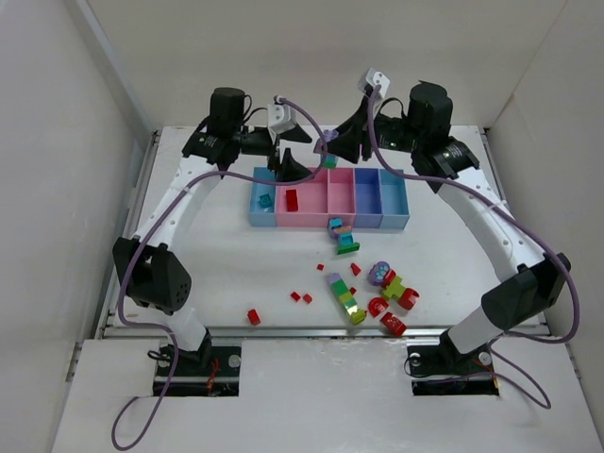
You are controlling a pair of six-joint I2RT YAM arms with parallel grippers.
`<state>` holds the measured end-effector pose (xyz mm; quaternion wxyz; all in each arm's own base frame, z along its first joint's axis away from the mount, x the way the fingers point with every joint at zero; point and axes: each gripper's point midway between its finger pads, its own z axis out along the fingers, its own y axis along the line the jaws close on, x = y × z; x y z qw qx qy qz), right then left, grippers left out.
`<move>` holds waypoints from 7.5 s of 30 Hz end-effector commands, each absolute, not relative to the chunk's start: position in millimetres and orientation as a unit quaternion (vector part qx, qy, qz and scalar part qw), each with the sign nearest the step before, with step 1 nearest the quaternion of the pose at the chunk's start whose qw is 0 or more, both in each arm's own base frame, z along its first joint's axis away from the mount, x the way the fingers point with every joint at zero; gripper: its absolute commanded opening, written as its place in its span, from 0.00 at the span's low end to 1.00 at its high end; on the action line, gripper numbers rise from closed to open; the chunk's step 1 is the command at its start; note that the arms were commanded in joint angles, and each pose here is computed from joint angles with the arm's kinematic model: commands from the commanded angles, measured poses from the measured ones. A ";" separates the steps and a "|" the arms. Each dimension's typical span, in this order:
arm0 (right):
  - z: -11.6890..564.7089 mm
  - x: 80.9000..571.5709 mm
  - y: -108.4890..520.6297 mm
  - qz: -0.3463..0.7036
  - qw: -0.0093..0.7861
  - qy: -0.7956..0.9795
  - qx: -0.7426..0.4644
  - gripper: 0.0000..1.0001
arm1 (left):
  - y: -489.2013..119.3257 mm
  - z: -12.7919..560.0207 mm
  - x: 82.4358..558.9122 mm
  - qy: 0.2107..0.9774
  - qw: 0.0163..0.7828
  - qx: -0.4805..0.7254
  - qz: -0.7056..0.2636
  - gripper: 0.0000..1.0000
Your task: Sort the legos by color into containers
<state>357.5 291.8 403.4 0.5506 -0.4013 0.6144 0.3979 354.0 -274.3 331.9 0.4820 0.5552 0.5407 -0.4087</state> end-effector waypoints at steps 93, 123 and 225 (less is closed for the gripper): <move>354.2 379.1 297.5 0.396 0.521 0.684 -0.324 0.00 | -266.9 272.8 328.5 0.579 0.468 0.520 -0.418 0.00; 337.1 379.3 295.9 0.390 0.502 0.702 -0.321 0.00 | -191.0 50.0 290.2 0.567 0.214 0.791 -0.082 0.32; 134.8 464.5 165.5 0.178 0.323 0.930 -0.010 0.28 | -281.6 224.1 382.0 0.700 0.413 0.504 -0.294 0.00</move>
